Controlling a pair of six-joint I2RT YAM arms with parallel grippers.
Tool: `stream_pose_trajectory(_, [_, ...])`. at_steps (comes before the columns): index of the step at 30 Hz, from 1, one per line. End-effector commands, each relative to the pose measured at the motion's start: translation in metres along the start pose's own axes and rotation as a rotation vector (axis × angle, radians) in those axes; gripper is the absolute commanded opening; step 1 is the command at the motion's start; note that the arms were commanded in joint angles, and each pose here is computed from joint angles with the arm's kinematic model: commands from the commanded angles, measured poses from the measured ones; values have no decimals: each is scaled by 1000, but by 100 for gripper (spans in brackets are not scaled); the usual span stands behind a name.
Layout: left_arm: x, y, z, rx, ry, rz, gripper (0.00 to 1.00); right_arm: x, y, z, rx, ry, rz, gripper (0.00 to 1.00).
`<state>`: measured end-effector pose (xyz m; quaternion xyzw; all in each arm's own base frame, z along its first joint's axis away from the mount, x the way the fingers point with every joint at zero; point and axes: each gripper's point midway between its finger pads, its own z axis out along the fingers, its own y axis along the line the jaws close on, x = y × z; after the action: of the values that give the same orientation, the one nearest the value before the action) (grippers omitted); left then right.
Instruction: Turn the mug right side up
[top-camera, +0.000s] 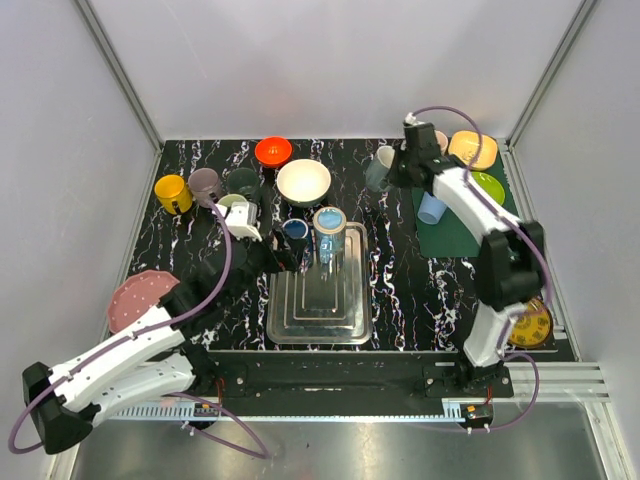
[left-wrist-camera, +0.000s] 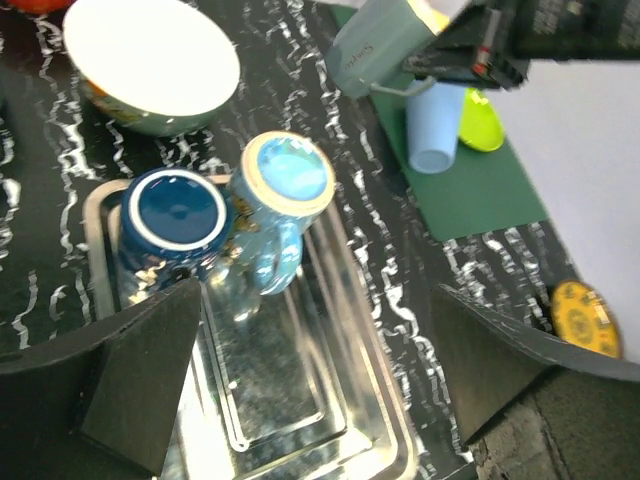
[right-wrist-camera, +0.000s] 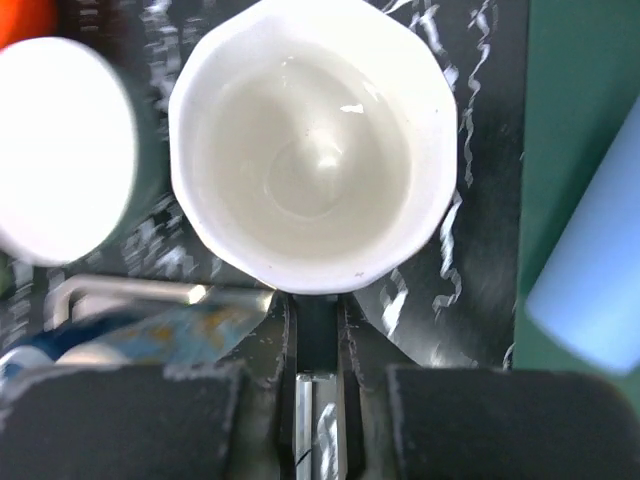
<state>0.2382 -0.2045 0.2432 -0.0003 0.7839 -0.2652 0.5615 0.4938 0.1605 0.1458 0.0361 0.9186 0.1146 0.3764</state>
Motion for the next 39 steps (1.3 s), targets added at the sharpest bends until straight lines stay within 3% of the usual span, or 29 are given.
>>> stream_pose_trajectory(1, [-35,-45,6,214,-89,-167,99,-90,72,-167,-389,-397,122,0])
stream_pose_trajectory(5, [-54,-93,1,474,-107,-291,99,-62,96,-230,-644,-422,187,0])
stream_pose_trajectory(10, [-55,-129,12,597,-41,-364,99,-37,113,-310,-929,-492,243,0])
stream_pose_trajectory(13, [-60,-152,13,702,-19,-390,99,-19,116,-330,-1026,-473,271,0])
stream_pose_trajectory(17, [-84,-173,-10,912,-132,-469,99,-3,117,-340,-1086,-436,298,0])
stream_pose_trajectory(25, [-87,-189,10,959,-113,-530,99,15,119,-351,-1185,-391,343,0])
stream_pose_trajectory(30, [-84,-198,19,1020,-98,-595,80,22,119,-358,-1236,-386,348,0])
stream_pose_trajectory(36, [-94,-202,21,1062,-139,-633,65,28,120,-363,-1253,-368,330,0])
stream_pose_trajectory(39, [-100,-203,21,1059,-162,-613,51,34,119,-359,-1245,-352,325,0])
